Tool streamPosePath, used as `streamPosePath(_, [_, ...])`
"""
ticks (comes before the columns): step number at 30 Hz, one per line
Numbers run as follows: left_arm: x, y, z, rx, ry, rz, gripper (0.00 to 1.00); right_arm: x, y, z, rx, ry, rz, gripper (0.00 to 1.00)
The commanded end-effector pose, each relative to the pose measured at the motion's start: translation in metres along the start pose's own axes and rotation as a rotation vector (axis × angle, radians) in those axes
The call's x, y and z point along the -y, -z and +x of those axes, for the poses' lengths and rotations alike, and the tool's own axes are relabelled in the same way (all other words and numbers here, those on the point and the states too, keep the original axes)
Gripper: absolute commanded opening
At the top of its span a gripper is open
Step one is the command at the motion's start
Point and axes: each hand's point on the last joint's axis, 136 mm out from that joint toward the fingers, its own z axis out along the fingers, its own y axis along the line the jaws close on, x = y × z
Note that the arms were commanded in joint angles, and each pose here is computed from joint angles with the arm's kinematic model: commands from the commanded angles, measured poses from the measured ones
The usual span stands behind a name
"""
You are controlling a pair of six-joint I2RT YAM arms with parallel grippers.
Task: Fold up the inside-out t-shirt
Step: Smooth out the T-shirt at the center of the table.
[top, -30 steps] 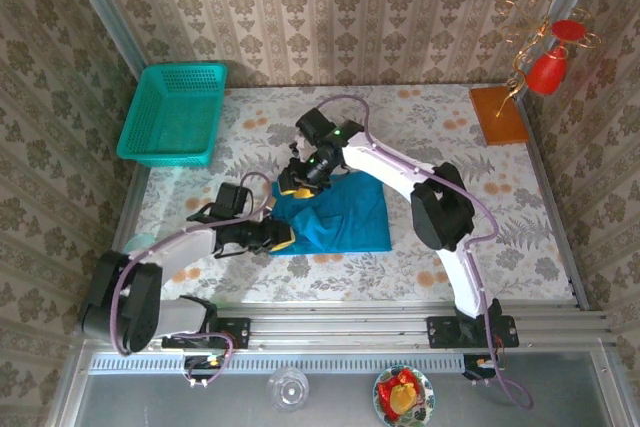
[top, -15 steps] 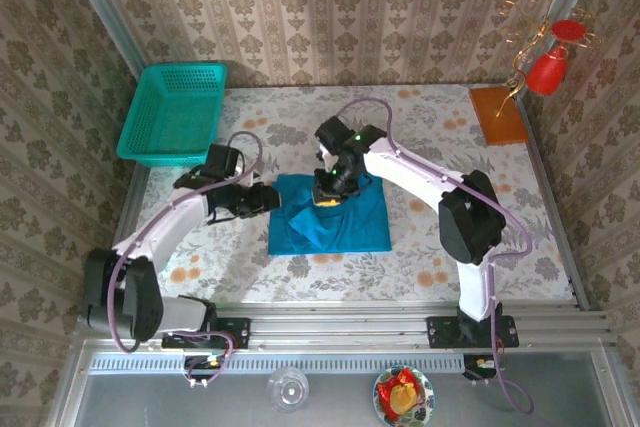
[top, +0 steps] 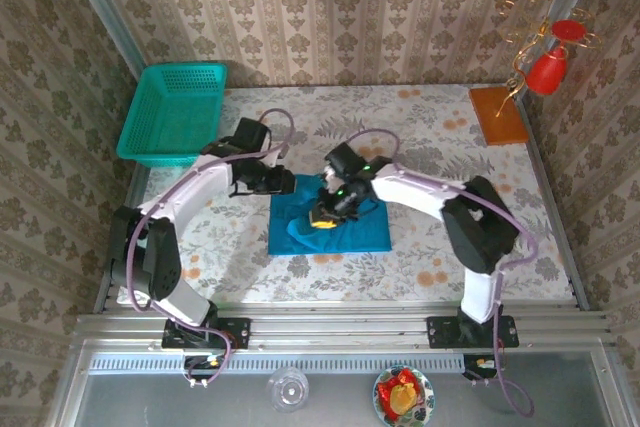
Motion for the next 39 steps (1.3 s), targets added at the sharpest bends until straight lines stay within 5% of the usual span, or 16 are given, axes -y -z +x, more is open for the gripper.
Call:
streamPosePath(1, [0.004, -0.007, 0.005, -0.057, -0.117, -0.085, 0.33, 0.015, 0.049, -0.017, 0.148, -0.058, -0.003, 0.17])
streamPosePath(8, [0.013, -0.032, 0.010, -0.148, -0.218, -0.172, 0.39, 0.049, 0.084, -0.014, 0.227, -0.134, 0.007, 0.18])
streamPosePath(20, [0.036, -0.055, 0.003, -0.188, -0.287, -0.194, 0.50, 0.051, 0.084, -0.008, 0.221, -0.131, -0.005, 0.19])
streamPosePath(31, [0.013, -0.064, 0.005, -0.255, -0.274, -0.327, 0.51, 0.045, 0.087, -0.011, 0.215, -0.116, -0.002, 0.21])
streamPosePath(39, [-0.008, -0.053, -0.002, -0.235, -0.204, -0.335, 0.17, 0.049, 0.088, -0.008, 0.209, -0.126, 0.025, 0.20])
